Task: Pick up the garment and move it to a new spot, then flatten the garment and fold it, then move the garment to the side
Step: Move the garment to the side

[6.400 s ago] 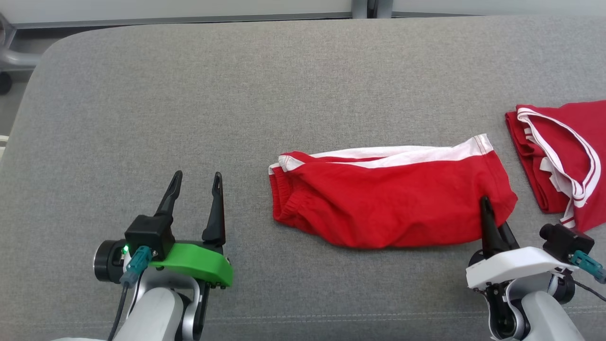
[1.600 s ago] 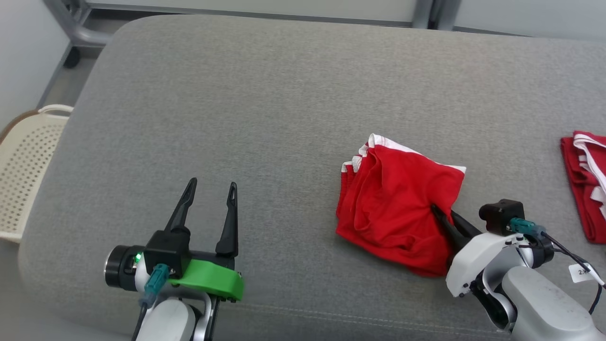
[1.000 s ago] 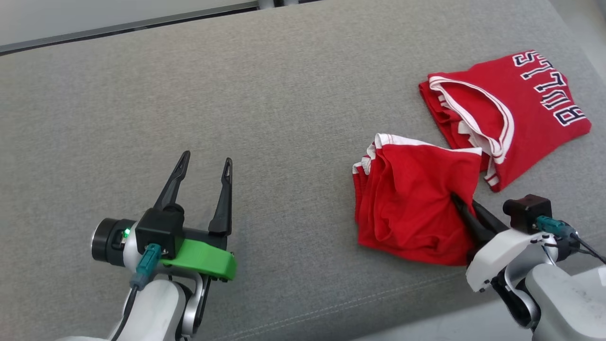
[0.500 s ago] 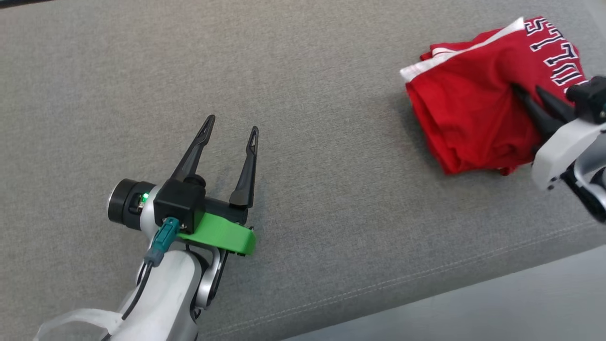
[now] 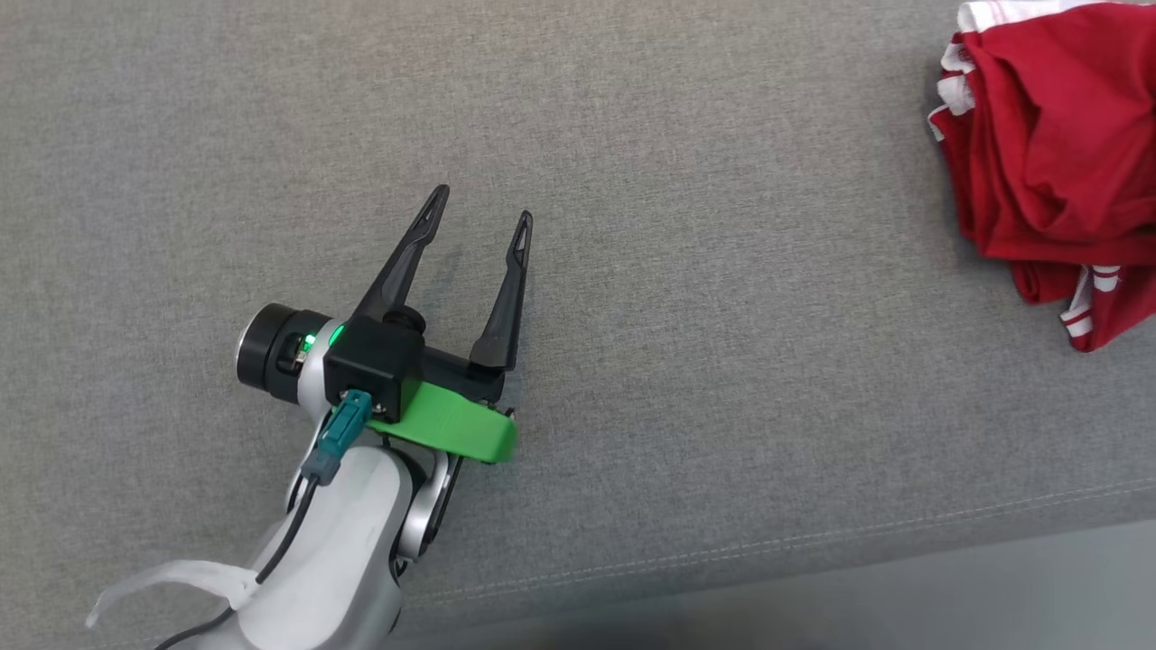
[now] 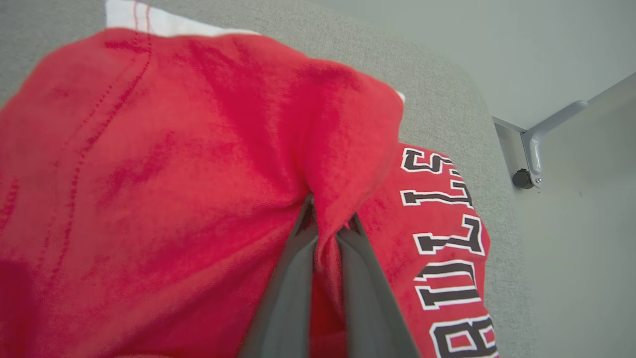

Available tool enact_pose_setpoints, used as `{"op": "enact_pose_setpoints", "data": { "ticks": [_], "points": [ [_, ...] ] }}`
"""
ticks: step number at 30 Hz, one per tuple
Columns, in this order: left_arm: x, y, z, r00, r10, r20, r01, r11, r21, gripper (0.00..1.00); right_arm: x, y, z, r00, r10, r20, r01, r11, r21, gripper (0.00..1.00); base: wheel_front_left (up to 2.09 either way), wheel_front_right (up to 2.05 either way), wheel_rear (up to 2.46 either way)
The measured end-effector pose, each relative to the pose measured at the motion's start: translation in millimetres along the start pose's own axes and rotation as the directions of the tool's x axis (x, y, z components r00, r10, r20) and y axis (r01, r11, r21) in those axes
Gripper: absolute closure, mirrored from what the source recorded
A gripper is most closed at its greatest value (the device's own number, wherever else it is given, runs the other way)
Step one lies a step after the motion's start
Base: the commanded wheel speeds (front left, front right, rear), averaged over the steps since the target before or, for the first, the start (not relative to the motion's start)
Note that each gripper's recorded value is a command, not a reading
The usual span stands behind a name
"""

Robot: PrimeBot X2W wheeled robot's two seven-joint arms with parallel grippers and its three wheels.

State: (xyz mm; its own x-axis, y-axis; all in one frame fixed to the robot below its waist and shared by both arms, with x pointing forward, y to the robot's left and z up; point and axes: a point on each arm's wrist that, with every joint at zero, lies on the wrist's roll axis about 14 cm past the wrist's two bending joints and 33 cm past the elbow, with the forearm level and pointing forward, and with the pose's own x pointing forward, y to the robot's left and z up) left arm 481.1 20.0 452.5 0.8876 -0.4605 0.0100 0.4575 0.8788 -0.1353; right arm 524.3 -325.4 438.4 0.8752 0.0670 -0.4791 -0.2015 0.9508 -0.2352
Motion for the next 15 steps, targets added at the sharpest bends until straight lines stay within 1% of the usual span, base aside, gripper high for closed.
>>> {"op": "enact_pose_setpoints", "data": {
  "ticks": [1, 2, 3, 4, 9, 14, 15],
  "points": [
    [0, 2, -2, 1.000, 0.005, -0.004, -0.005, 1.000, -0.001, 0.00, 4, -1, -5, 1.000, -0.006, -0.013, 0.006, 1.000, 0.004, 1.00, 0.00, 0.00, 0.00],
    [0, 4, -4, 1.000, 0.011, -0.007, -0.011, 1.000, -0.002, 0.00, 8, -2, -10, 1.000, -0.011, -0.026, 0.011, 1.000, 0.011, 0.71, 0.00, 0.00, 0.00],
    [-1, 7, -5, 1.000, 0.017, -0.011, -0.017, 1.000, -0.001, 0.00, 11, -2, -16, 0.999, -0.017, -0.043, 0.018, 1.000, 0.023, 0.07, 0.00, 0.00, 0.00],
    [-1, 9, -7, 1.000, 0.022, -0.016, -0.022, 1.000, -0.001, 0.00, 14, -3, -22, 0.998, -0.026, -0.056, 0.028, 0.999, 0.032, 0.00, 0.00, 0.00, 0.00],
    [-4, 16, -12, 0.998, 0.045, -0.032, -0.045, 0.999, 0.002, 0.00, 25, 6, -28, 0.999, -0.029, -0.033, 0.031, 0.998, 0.060, 0.00, 0.00, 0.00, 0.00],
    [-6, 16, -6, 0.999, 0.048, -0.023, -0.048, 0.999, 0.008, 0.00, 16, 3, -23, 0.997, -0.068, 0.025, 0.065, 0.993, 0.099, 0.00, 0.00, 0.00, 0.00],
    [-7, 15, -4, 0.999, 0.047, -0.021, -0.047, 0.999, 0.009, 0.00, 13, 2, -19, 0.996, -0.077, 0.055, 0.070, 0.991, 0.112, 0.00, 0.00, 0.00, 0.00]
  ]
}}
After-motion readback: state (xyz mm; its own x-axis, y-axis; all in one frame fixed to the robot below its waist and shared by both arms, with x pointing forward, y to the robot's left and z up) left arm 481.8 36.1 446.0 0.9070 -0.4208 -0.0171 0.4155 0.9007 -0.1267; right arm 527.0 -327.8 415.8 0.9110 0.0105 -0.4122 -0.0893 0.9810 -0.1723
